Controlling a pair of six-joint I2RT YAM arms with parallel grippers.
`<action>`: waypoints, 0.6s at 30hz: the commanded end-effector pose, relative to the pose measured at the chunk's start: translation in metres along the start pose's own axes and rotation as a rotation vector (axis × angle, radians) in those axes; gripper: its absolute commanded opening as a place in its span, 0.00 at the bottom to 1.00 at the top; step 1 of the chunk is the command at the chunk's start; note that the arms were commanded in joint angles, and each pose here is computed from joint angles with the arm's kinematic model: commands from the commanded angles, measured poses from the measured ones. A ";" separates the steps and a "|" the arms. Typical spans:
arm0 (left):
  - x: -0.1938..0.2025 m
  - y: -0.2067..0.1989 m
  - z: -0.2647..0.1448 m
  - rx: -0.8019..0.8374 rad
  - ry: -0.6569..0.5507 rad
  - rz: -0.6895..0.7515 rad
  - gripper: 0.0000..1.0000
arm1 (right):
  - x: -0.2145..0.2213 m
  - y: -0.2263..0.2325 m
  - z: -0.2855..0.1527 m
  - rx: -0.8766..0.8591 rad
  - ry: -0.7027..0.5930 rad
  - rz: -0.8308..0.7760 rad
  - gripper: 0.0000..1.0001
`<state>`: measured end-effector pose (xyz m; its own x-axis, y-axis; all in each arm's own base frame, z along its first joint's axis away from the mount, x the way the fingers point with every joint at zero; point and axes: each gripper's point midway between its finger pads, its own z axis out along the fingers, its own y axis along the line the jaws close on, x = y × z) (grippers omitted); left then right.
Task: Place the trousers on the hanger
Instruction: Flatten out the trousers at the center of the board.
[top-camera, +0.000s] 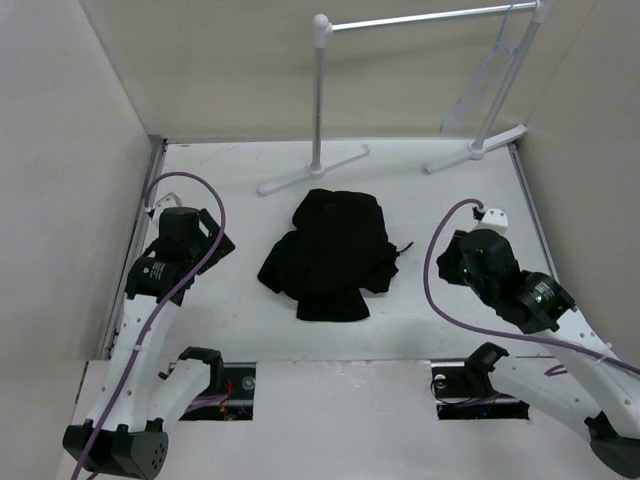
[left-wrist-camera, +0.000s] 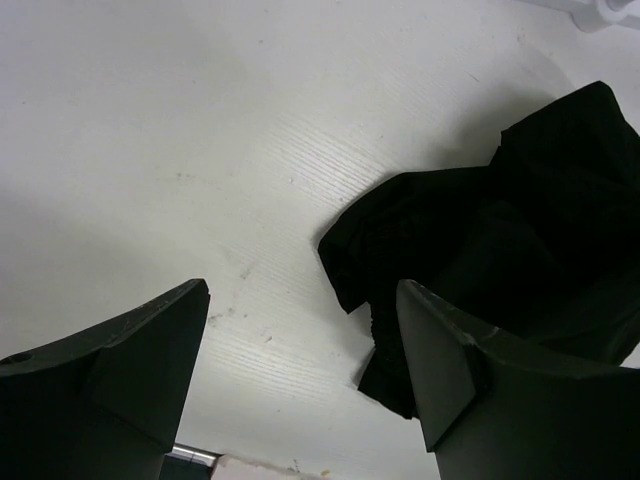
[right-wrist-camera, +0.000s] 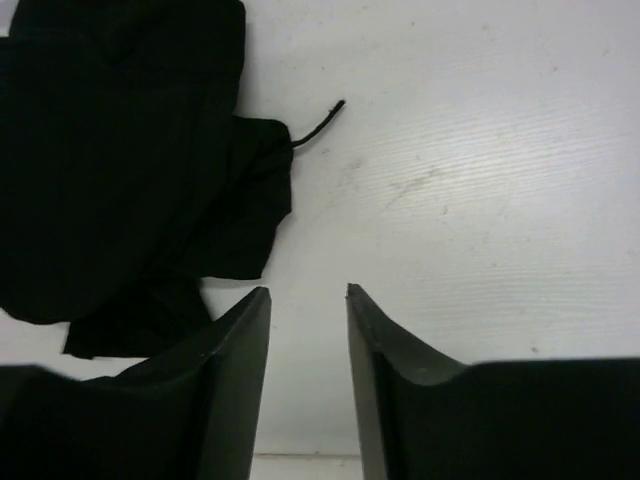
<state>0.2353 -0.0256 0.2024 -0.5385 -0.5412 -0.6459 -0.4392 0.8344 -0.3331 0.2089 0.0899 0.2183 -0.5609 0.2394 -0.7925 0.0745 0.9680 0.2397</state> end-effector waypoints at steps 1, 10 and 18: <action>0.003 0.007 -0.003 0.001 0.004 -0.010 0.74 | -0.025 0.038 -0.011 -0.135 -0.032 0.010 0.25; 0.026 0.047 0.012 -0.094 0.015 -0.121 0.13 | -0.003 0.203 -0.023 -0.506 0.134 -0.220 0.07; 0.052 0.064 0.029 -0.128 0.064 -0.278 0.49 | 0.039 0.297 0.060 -0.491 0.213 -0.426 0.71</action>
<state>0.1976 0.0092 0.1277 -0.4638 -0.7144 -0.5240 -0.6585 0.6736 -0.3356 0.2425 0.3699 0.2235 -0.6529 -0.1884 -0.7336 -0.4934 0.8406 0.2233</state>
